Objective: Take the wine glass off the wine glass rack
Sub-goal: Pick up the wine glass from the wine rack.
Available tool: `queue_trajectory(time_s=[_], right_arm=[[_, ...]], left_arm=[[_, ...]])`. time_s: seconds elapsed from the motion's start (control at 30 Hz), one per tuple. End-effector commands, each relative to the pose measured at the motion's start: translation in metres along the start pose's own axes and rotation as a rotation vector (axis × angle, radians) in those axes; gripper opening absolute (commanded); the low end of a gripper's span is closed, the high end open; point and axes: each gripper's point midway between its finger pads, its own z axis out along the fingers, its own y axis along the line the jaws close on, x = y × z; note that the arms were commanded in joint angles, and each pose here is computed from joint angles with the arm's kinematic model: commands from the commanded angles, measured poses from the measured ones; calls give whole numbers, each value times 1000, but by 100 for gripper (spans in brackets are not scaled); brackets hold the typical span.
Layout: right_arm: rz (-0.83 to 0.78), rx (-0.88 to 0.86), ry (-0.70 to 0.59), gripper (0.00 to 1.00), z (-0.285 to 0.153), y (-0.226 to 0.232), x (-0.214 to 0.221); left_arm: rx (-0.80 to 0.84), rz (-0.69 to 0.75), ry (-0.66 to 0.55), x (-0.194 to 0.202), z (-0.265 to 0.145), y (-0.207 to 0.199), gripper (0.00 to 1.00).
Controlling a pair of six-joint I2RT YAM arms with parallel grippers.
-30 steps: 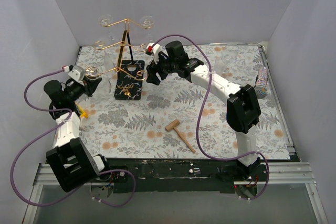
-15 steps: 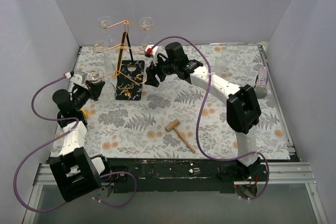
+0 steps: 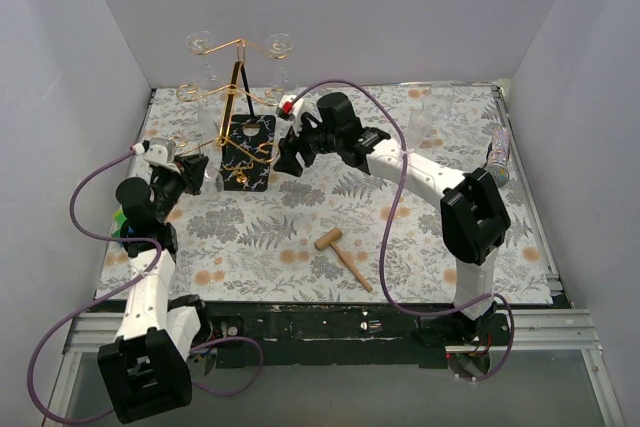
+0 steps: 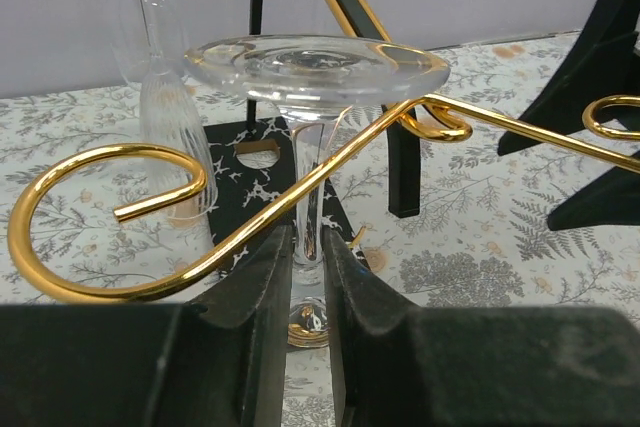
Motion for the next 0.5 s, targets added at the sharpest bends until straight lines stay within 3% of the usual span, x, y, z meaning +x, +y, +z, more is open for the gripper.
queue_trajectory(time_s=[0.0, 0.47], right_arm=[[-51, 6, -116, 76, -21, 14, -40], [-44, 19, -108, 76, -24, 20, -34]], left_arm=[[-59, 75, -36, -11, -3, 8, 0], [-178, -53, -93, -10, 0, 29, 0]])
